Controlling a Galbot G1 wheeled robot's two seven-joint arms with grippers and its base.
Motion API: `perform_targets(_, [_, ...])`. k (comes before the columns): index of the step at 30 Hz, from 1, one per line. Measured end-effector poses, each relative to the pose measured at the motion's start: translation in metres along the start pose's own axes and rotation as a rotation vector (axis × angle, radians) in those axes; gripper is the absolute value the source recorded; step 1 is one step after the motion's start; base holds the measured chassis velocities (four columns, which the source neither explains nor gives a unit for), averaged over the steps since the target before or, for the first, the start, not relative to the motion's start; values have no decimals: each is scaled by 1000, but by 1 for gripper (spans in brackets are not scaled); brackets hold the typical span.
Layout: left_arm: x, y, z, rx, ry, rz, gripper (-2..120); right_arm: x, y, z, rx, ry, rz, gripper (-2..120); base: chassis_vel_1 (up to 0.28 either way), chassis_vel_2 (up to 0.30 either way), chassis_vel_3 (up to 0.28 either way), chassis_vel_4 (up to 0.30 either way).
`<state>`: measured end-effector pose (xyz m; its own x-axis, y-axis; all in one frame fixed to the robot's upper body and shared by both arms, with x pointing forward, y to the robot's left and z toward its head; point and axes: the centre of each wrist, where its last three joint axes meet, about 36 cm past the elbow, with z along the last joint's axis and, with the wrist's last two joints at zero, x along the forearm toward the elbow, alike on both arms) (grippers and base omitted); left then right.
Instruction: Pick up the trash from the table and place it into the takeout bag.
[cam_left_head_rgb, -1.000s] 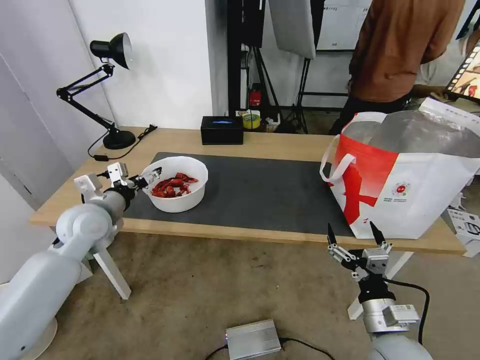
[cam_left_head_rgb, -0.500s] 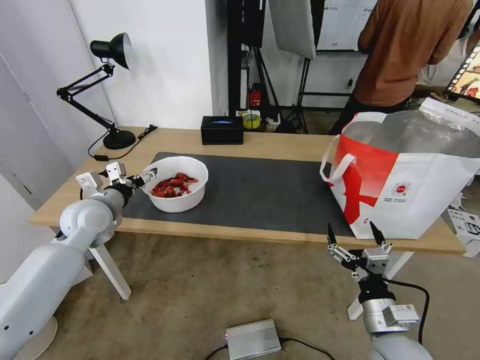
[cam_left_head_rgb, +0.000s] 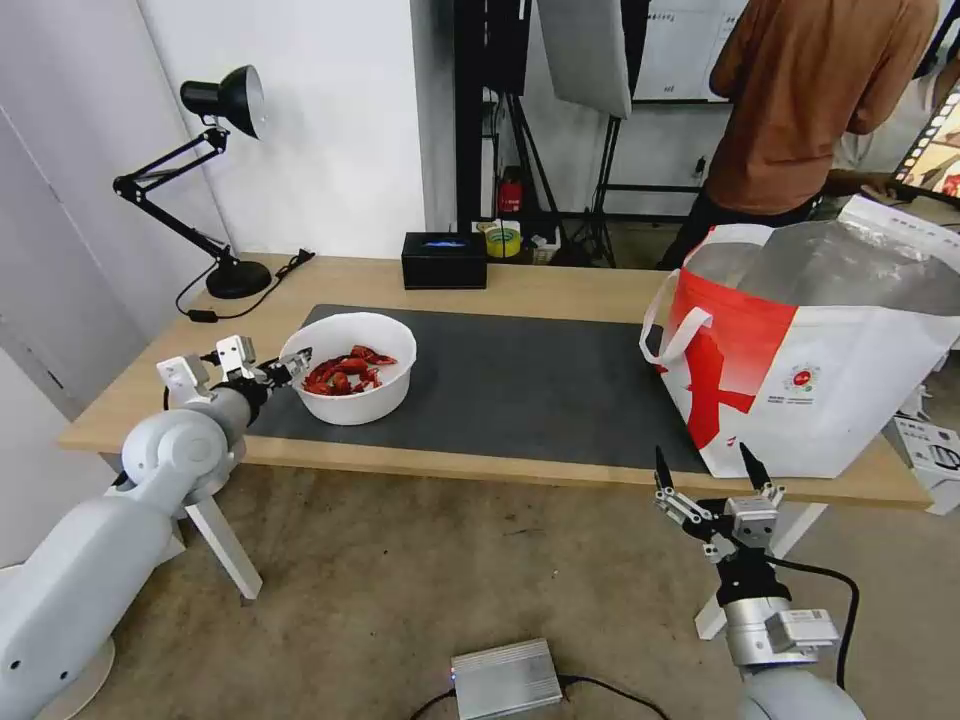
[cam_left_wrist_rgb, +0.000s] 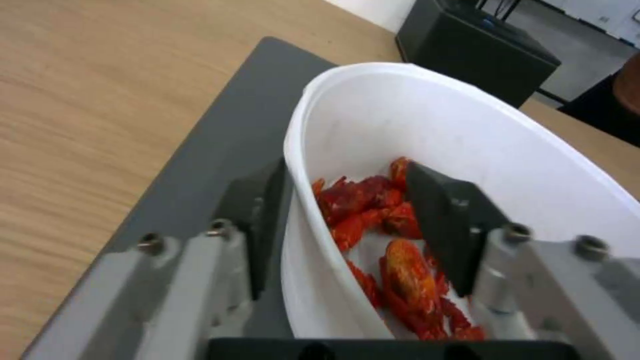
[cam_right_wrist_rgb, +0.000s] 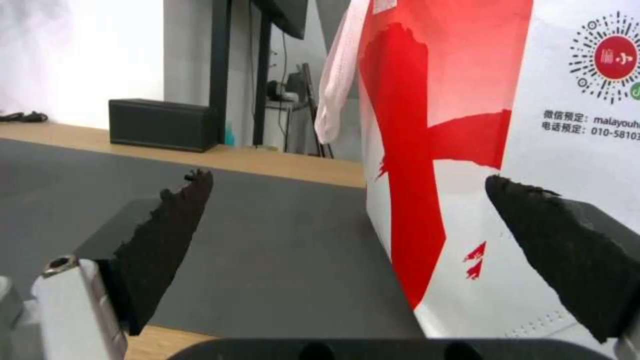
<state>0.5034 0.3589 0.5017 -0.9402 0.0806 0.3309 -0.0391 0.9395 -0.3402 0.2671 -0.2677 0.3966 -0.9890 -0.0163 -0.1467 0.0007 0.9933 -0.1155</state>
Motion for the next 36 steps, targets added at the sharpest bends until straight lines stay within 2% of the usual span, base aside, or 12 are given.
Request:
perform_targets(1, [0,0,0,0,0,0,41,0,0,0,0,0,0,100,0,0,0,0])
perform_targets(3, [0,0,0,0,1,0,39,0,0,0,0,0,0,100,0,0,0,0])
perform_targets(5, [0,1,1,0,3,2,26,0,0,0,0,0,0,100,0,0,0,0])
perform_targets(8, [1,2,2,0,6,1,20,0,0,0,0,0,0,100,0,0,0,0])
perform_targets(10, [1,3,3,1,8,0,9,0,0,0,0,0,0,100,0,0,0,0])
perform_targets(12, [1,3,3,1,9,0,7,0,0,0,0,0,0,100,0,0,0,0])
perform_targets(13, [1,3,4,1,9,1,1,0,0,0,0,0,0,100,0,0,0,0])
perform_targets(36, [6,1,-5,-14,9,21,0,0,0,0,0,0,0,100,0,0,0,0])
